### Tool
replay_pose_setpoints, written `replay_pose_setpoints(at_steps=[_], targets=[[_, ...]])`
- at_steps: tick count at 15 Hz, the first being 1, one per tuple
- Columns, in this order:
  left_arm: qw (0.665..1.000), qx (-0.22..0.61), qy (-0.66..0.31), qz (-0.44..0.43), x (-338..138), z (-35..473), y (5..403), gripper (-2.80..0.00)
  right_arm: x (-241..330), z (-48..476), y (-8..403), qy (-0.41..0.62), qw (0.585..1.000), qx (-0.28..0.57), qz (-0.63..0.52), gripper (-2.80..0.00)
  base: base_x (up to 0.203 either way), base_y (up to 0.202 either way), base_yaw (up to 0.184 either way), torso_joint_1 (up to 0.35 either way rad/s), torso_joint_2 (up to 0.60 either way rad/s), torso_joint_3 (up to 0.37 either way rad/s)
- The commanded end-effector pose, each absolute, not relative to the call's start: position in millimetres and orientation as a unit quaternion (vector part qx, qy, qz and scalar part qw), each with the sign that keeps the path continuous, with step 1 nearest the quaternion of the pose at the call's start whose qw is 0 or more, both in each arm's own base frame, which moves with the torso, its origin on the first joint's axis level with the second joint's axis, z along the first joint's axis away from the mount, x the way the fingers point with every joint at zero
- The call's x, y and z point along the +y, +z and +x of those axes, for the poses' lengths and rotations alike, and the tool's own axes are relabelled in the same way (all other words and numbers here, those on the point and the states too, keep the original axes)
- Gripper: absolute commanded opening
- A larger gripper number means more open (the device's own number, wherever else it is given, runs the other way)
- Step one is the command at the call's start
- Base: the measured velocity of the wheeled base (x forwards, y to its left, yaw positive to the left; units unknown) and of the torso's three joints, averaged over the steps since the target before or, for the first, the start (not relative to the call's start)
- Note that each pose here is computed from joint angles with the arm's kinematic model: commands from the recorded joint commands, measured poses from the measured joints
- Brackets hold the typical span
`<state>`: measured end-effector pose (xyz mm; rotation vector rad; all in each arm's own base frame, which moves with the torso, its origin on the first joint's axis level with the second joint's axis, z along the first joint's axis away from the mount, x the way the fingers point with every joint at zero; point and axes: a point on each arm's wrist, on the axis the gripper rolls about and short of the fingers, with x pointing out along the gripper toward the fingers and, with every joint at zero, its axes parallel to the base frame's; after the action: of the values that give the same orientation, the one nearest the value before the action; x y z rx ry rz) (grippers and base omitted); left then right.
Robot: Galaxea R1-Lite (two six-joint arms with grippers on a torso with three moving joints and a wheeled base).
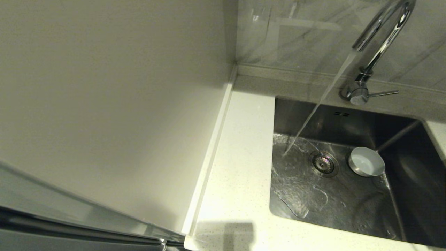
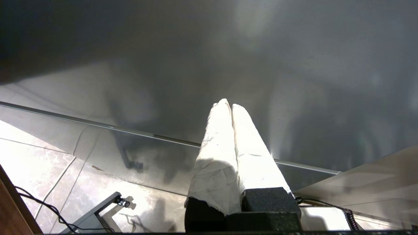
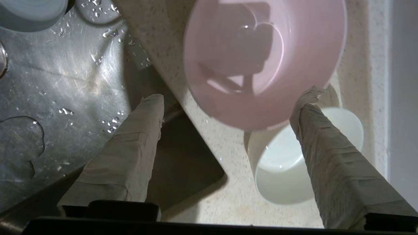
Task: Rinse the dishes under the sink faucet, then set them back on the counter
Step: Put a bowl into the sink
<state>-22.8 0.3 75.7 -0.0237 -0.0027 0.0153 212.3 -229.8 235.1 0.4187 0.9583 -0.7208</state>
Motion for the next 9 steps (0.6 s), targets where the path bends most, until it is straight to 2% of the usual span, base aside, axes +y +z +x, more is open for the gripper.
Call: replay_pose_setpoints(at_steps=[1,8,9], targets=[[1.0,-0.003,0.008,-0.012,0.3,-23.0,75.7,-2.8,-237.6,220.6,221.2,-0.333,0.799,0.46,0.2,0.0,0.0,0.0,0.0,0.0,0.0,0.0],[1.0,-0.003,0.008,-0.012,0.3,-23.0,75.7,-2.8,-245.9,230.3,205.1,-0.328,0.792,0.472,0.204,0.0,0.0,0.0,0.0,0.0,0.0,0.0],[1.0,-0.004,0.007,-0.012,0.4,-23.1,75.7,-2.8,-246.6,231.3,202.6,-0.327,0.791,0.476,0.205,-2.8,0.0,0.0,0.0,0.0,0.0,0.0]])
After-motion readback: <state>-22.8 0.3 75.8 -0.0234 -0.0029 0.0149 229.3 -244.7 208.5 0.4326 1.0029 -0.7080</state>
